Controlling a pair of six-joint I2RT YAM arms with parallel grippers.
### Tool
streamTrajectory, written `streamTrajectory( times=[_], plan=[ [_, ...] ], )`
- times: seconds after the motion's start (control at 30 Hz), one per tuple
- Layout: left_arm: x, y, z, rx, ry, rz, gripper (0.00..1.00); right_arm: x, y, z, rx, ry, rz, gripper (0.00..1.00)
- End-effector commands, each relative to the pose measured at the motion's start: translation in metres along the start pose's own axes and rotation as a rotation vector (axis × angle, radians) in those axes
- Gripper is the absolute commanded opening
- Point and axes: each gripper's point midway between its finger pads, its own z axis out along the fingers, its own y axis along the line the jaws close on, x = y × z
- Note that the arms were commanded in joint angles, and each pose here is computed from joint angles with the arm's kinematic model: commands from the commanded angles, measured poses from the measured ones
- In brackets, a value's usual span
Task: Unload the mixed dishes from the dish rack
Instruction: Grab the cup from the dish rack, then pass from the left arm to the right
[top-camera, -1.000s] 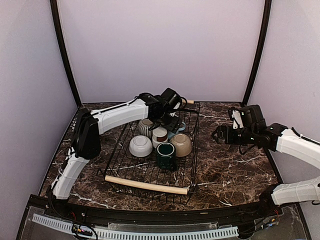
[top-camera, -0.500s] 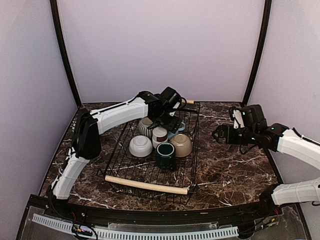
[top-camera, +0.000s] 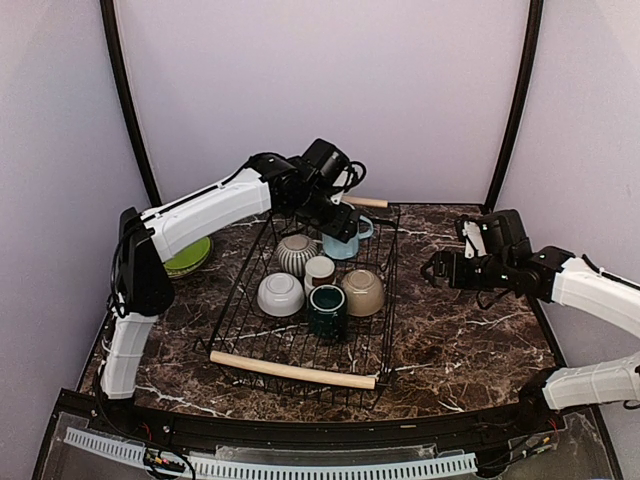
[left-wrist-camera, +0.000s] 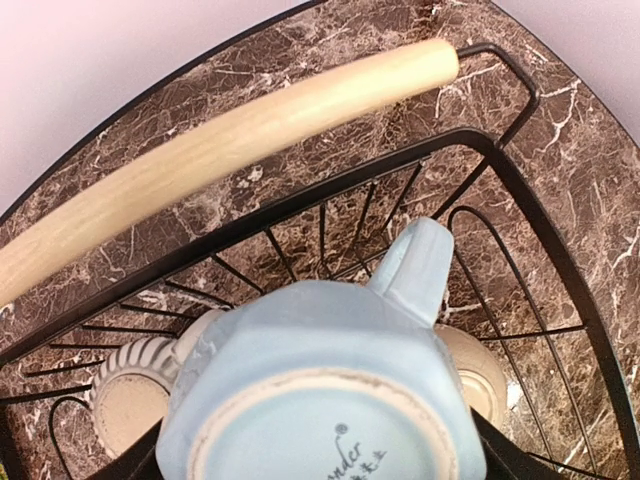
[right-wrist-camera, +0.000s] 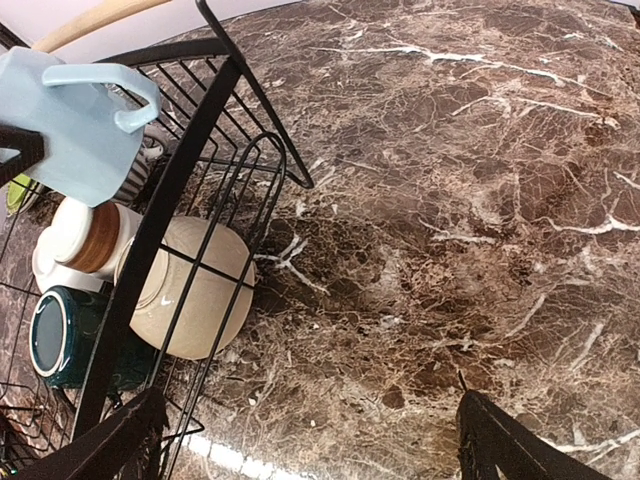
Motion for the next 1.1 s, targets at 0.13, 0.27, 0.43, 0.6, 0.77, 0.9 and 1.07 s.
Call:
streamTrajectory(
  times=[0.13, 0.27, 0.43, 0.6, 0.77, 0.9, 1.07],
  plan=[
    [-0.047, -0.007, -0.075, 0.086, -0.171, -0.067, 0.20, -0.021, 0.028, -0.003, -0.118, -0.038, 0.010, 0.99],
    [-0.055, -0.011, -0.100, 0.141, -0.215, -0.104, 0.20, -0.038, 0.051, -0.008, -0.219, -0.065, 0.023, 0.99],
    [-0.062, -0.014, -0.132, 0.208, -0.286, -0.157, 0.20, -0.056, 0.081, -0.011, -0.355, -0.089, 0.037, 0.99],
    [-0.060, -0.015, -0.149, 0.251, -0.320, -0.215, 0.19, -0.067, 0.121, -0.015, -0.517, -0.090, 0.069, 0.99],
    [-0.067, -0.019, -0.162, 0.323, -0.380, -0.276, 0.16, -0.076, 0.168, -0.019, -0.688, -0.107, 0.097, 0.99],
    [-0.068, -0.024, -0.170, 0.409, -0.414, -0.333, 0.14, -0.080, 0.190, -0.020, -0.812, -0.119, 0.161, 0.99],
    [-0.072, -0.031, -0.189, 0.521, -0.471, -0.390, 0.13, -0.091, 0.212, -0.029, -0.964, -0.154, 0.206, 0.97]
  ],
)
